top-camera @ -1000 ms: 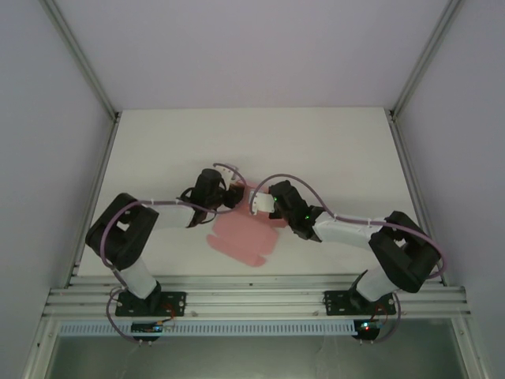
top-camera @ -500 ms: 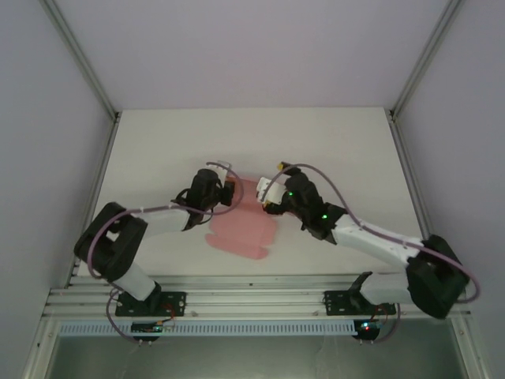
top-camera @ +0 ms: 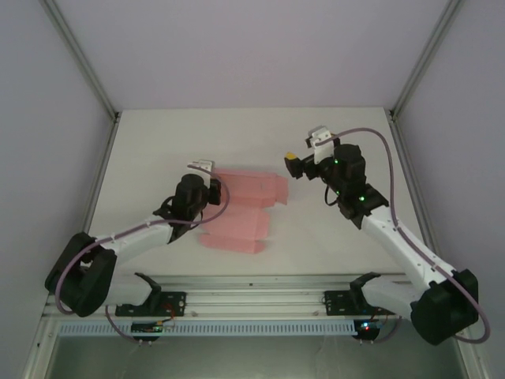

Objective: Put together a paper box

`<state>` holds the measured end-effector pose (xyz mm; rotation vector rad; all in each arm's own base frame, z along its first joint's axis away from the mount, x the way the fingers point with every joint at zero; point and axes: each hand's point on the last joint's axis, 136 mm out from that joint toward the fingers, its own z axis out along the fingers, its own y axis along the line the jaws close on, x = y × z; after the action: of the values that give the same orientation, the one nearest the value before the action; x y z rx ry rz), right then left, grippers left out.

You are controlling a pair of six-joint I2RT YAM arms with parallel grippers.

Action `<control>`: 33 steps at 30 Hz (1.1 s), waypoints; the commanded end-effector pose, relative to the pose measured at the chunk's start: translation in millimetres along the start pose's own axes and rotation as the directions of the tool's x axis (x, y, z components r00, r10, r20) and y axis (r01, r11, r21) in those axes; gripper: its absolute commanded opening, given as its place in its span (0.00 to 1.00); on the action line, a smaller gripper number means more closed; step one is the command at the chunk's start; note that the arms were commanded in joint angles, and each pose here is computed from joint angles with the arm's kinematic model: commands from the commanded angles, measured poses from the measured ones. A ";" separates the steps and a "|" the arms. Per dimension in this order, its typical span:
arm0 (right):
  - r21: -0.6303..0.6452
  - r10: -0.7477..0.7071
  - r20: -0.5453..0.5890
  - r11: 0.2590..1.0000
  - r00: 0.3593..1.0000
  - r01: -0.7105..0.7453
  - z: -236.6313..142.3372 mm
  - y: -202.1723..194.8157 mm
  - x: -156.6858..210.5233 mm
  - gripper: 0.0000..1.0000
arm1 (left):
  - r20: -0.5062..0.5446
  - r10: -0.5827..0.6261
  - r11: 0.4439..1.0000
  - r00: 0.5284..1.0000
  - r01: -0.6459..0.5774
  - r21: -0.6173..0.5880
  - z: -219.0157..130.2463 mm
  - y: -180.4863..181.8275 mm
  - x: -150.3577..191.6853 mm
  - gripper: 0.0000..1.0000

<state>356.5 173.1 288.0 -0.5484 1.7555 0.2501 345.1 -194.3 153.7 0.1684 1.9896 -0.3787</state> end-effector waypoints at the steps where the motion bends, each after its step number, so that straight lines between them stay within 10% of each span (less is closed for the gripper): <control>1: -0.140 0.027 -0.123 0.989 0.992 -0.044 12.0 29.0 24.0 1.00 | 0.021 -0.038 0.999 0.999 0.038 -0.013 -5.4 2.7 -8.8 0.00; 16: -0.484 -0.250 -0.290 0.871 0.924 0.084 30.4 116.7 85.9 0.95 | 0.056 -0.108 0.994 0.993 0.108 0.012 -5.2 -2.4 -22.9 0.00; 24: -0.304 -0.240 -0.214 0.938 0.947 0.169 54.8 100.2 64.1 0.98 | 0.039 -0.091 0.992 0.995 0.087 0.086 -5.9 -15.8 -22.4 0.00; 33: -0.265 -0.163 -0.073 0.954 0.984 0.138 -2.8 82.7 29.4 1.00 | 0.013 -0.094 0.996 0.995 0.094 0.001 -5.8 1.2 -12.2 0.00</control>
<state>312.5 248.7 222.4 -0.9898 1.8463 0.3305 342.1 -193.1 147.2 0.1104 2.0313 -0.4243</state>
